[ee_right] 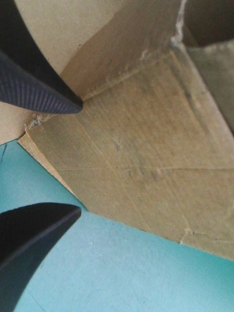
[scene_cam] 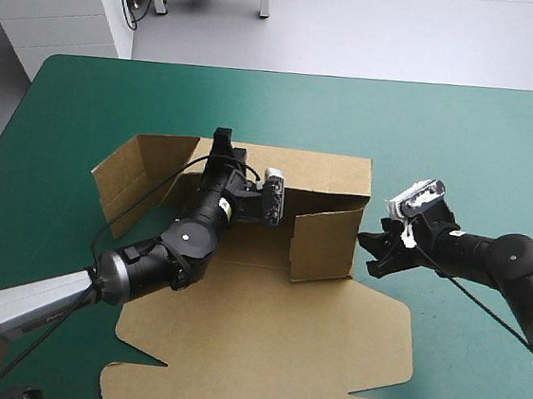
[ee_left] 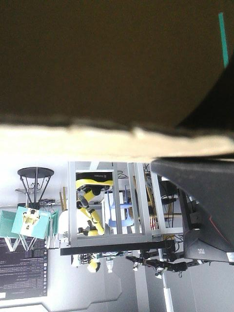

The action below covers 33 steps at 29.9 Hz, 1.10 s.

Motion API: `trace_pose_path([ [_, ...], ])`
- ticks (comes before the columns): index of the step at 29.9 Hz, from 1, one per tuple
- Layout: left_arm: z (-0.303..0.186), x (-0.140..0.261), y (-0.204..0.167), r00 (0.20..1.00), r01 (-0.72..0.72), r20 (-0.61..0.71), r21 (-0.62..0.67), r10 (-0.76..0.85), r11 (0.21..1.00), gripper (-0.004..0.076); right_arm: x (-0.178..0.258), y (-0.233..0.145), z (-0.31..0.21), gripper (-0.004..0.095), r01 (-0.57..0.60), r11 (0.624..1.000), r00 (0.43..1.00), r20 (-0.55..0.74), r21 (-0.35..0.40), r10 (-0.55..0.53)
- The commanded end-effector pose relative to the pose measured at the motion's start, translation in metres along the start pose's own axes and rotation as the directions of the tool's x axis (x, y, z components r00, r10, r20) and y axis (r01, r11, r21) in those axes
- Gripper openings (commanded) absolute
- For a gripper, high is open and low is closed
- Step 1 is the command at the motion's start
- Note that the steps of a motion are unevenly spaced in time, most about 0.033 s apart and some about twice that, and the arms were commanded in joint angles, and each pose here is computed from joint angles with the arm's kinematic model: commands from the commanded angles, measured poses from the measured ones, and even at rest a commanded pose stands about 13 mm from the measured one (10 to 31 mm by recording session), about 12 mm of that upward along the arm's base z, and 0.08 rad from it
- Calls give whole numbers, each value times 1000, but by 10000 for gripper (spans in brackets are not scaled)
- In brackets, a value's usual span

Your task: Fold the box

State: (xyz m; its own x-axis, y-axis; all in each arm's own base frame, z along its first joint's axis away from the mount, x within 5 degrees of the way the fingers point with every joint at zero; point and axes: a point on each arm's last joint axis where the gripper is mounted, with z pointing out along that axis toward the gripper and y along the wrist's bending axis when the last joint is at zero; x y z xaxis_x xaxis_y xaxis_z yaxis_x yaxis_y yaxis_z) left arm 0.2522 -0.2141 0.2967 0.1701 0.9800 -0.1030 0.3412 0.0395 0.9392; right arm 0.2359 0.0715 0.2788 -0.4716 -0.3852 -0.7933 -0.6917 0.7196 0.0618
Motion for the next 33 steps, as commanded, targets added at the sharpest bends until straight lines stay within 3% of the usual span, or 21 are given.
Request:
trace_pose_path([
  [1, -10, 0, 17, 999, 29, 17, -55, -28, 998, -7, -12, 9, -10, 528, 5, 998, 998, 63, -56, -1],
  [10, -10, 1, 17, 1000, 29, 4, -60, -29, 998, -7, -10, 17, -12, 528, -1, 990, 999, 39, -140, 7],
  [15, -10, 3, 18, 999, 29, -15, -68, -30, 997, -6, -11, 19, -16, 528, 16, 991, 999, 42, -131, -11],
  [27, -10, 3, 17, 999, 33, -16, -65, -35, 997, 5, -19, 14, -5, 529, 3, 1000, 995, 96, -17, -2],
  [33, -4, 1, 26, 993, 85, -73, -81, -91, 993, 14, -25, 15, 6, 529, 13, 997, 992, 124, 77, -23],
])
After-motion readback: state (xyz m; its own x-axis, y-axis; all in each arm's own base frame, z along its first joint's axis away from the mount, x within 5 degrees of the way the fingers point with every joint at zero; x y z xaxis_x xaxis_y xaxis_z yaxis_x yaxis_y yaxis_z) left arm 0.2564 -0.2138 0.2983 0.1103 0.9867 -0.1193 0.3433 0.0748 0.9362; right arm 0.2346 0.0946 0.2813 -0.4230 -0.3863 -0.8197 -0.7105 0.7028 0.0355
